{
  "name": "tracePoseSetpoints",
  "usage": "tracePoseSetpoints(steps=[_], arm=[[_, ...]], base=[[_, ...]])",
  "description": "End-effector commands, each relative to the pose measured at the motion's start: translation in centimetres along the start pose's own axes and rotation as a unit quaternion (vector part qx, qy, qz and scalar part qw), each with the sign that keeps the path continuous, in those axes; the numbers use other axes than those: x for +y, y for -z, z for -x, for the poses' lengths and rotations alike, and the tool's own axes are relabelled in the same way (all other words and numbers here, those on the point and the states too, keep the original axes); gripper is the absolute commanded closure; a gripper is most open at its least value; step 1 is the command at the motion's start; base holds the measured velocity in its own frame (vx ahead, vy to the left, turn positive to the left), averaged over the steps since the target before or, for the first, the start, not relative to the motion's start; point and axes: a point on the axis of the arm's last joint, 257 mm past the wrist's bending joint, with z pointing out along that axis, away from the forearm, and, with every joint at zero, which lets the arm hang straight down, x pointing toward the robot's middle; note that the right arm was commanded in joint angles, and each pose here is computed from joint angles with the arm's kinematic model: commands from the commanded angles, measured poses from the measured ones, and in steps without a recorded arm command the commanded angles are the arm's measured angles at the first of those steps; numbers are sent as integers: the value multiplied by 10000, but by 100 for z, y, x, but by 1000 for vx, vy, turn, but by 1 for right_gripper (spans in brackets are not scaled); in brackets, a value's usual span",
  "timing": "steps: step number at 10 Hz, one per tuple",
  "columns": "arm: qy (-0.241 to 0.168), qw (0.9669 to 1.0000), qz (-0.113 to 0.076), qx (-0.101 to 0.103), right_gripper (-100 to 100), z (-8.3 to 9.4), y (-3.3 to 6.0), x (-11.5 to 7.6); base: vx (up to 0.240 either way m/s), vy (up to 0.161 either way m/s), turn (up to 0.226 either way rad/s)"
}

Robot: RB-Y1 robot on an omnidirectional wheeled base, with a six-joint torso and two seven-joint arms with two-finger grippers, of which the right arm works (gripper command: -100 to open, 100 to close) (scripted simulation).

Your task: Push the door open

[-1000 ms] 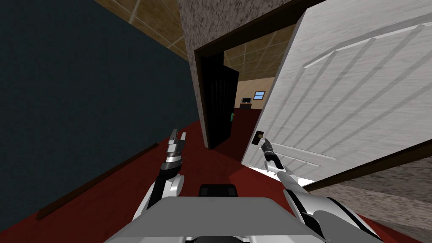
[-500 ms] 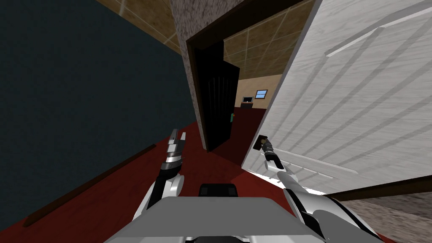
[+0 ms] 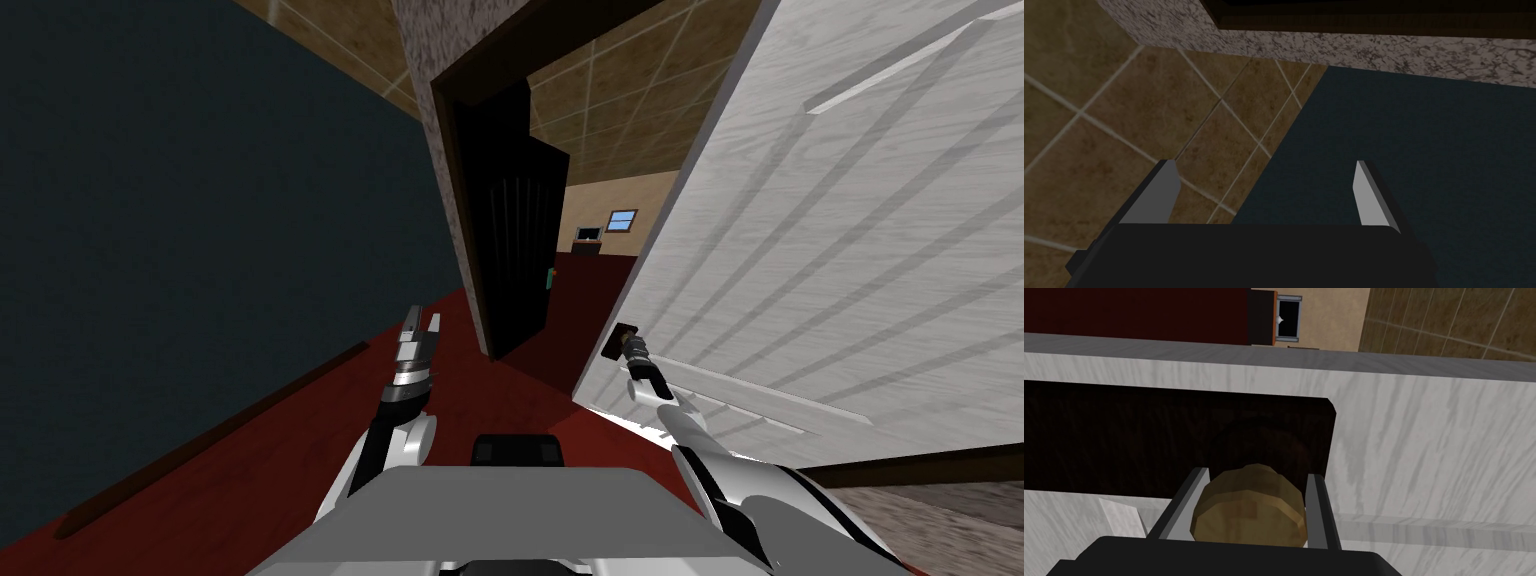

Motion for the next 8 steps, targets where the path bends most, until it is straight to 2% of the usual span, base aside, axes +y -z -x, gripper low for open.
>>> tracePoseSetpoints(steps=[1,3,4,8], arm=[[-5,10000,-43,6,100,-12,27,-50],[-5,10000,-43,6,100,-12,27,-50],[4,9999,14,-103,100,80,4,12],[11,9993,45,-364,100,285,22,38]], base=[[0,0,0],[0,0,0],[110,-1,2],[191,-21,-10]])
